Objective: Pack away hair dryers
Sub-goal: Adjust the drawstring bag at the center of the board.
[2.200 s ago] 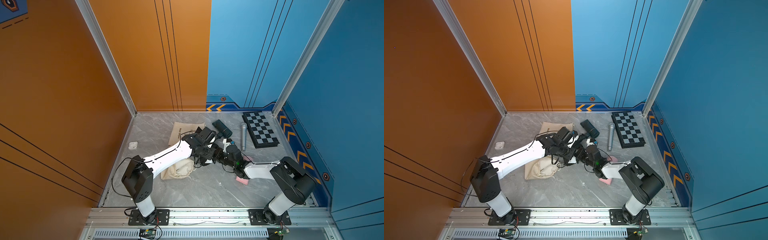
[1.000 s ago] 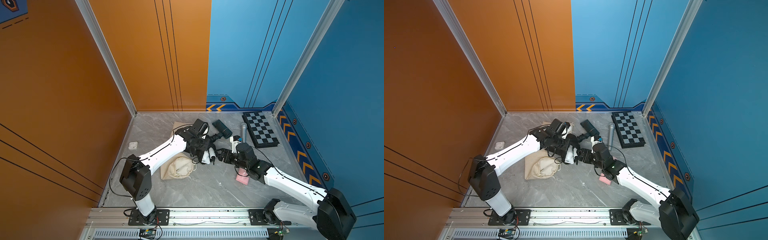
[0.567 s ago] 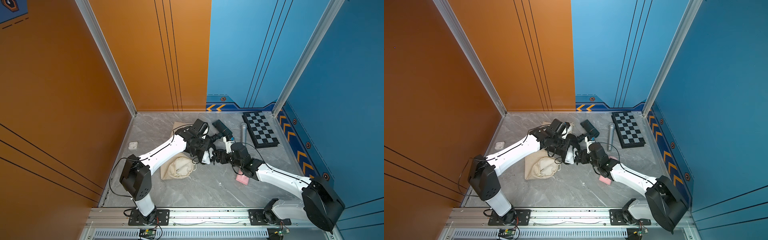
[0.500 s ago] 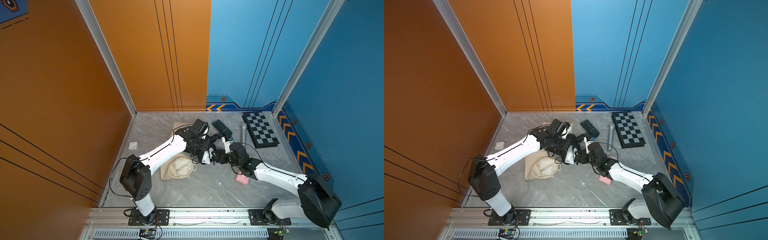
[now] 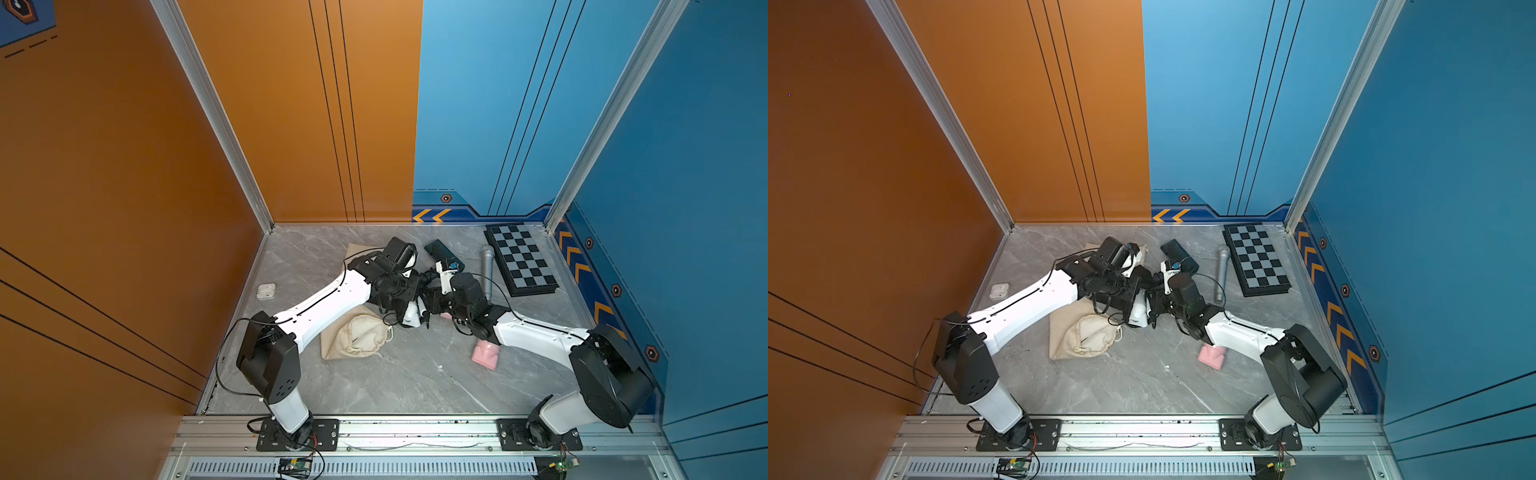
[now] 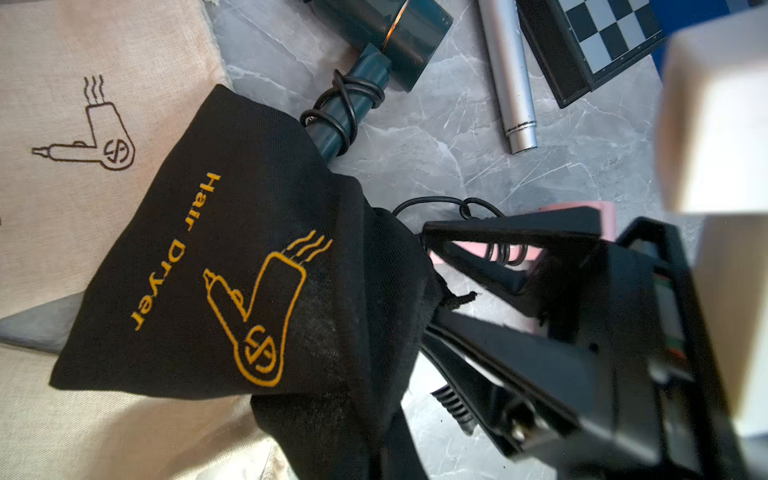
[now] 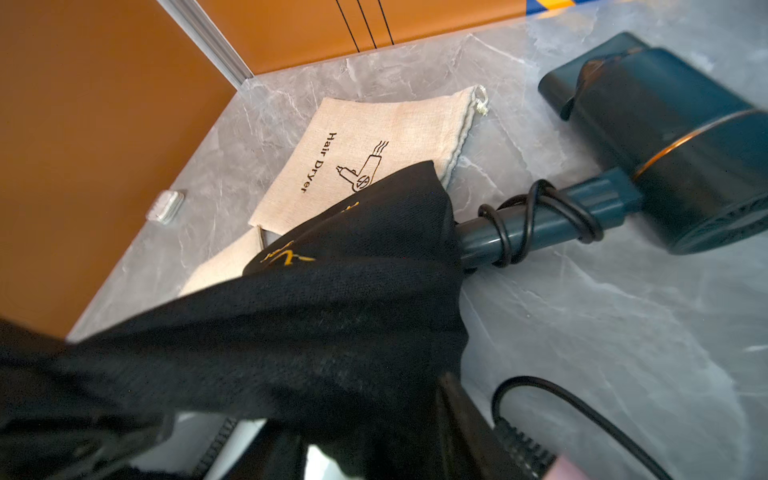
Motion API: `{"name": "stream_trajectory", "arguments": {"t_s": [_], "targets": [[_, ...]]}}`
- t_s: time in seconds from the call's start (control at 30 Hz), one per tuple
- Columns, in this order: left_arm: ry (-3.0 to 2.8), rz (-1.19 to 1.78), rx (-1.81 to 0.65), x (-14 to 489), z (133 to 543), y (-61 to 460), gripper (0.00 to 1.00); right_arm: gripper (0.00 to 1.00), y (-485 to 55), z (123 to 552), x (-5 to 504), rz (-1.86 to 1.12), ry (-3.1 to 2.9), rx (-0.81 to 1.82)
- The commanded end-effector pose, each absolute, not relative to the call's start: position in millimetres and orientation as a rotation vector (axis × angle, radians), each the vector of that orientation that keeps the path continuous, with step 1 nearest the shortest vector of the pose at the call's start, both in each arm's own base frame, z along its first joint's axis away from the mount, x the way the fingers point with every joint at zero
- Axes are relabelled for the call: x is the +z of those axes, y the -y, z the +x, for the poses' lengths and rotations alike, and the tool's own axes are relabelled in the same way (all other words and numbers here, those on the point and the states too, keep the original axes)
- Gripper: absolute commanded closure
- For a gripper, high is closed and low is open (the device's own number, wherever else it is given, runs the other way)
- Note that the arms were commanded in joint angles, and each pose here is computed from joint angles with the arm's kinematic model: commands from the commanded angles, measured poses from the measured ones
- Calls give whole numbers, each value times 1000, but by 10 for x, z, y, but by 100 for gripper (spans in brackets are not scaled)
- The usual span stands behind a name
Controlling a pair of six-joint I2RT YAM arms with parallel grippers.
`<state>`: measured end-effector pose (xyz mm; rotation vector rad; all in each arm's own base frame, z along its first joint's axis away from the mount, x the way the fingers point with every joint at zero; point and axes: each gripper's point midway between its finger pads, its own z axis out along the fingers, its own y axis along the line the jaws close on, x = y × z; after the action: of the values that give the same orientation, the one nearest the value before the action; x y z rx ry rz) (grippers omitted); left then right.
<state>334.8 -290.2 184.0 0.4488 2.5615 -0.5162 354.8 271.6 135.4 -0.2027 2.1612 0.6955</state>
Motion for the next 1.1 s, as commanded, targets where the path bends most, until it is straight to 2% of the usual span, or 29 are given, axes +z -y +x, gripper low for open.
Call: {"name": "stream_trajectory", "arguments": {"t_s": [0.0, 0.07, 0.17, 0.33, 0.5, 0.63, 0.87, 1.07], "targets": [[-2503, 432, -564, 2106, 3342, 2898, 100, 70, -2748, 3623, 1321, -185, -2180, 696], [-2499, 425, -558, 2119, 3353, 2876, 100, 79, -2749, 3616, 1400, -180, -2165, 702], [-2496, 400, -542, 2143, 3376, 2793, 100, 100, -2695, 3595, 1587, -156, -2167, 689], [-2482, 351, -510, 2204, 3443, 2617, 99, 100, -2686, 3508, 1943, -93, -2210, 749], [-2439, 291, -490, 2375, 3507, 2395, 55, 100, -2737, 3521, 2111, 61, -2273, 966], [-2402, 239, -480, 2516, 3505, 2186, 39, 100, -2841, 3578, 2228, 178, -2293, 1144], [-2412, 177, -502, 2472, 3298, 1995, 37, 100, -3006, 3669, 2377, 285, -2297, 1290], [-2365, 225, -634, 2453, 2935, 2192, 41, 100, -2993, 3694, 2391, 322, -2305, 1255]]}}
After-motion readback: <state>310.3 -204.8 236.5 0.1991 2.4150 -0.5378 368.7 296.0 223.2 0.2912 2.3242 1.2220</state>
